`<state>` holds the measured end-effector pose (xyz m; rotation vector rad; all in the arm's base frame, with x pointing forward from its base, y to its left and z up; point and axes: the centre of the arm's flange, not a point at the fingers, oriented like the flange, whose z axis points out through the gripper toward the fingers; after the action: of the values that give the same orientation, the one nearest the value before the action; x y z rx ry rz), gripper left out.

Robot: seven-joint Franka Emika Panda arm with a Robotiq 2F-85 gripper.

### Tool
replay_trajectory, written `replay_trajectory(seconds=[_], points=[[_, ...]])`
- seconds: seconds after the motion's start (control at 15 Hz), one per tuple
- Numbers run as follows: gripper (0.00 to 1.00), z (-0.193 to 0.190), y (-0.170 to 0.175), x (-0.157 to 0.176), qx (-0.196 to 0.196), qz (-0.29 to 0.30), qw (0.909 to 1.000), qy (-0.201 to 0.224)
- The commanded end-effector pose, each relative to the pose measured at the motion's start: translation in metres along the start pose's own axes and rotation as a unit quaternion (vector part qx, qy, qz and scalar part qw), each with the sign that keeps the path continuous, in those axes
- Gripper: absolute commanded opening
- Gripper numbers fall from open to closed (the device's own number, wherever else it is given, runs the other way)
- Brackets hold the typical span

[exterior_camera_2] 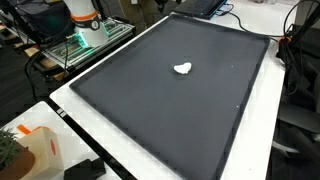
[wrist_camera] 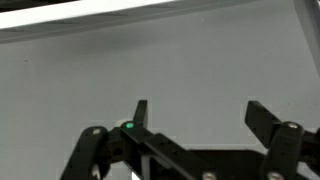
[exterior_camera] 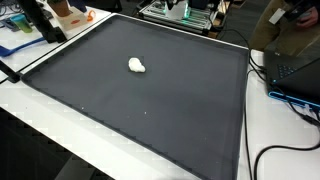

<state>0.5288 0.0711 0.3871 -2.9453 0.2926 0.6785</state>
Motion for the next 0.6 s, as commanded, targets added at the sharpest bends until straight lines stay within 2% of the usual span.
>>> replay_trajectory(seconds=[0.0, 0.27, 0.4, 0.47, 0.53], points=[[1.0, 0.0, 0.0, -0.001, 0.0, -0.001, 1.0, 0.001], [1.0, 0.004, 0.002, -0.009, 0.002, -0.01, 0.9999, -0.001], [1.0, 0.016, 0.011, -0.038, 0.003, -0.018, 0.9998, -0.001], [1.0, 0.025, 0.018, -0.068, 0.002, -0.031, 0.9995, 0.003], [1.0, 0.029, 0.022, -0.083, 0.005, -0.05, 0.9987, -0.003]])
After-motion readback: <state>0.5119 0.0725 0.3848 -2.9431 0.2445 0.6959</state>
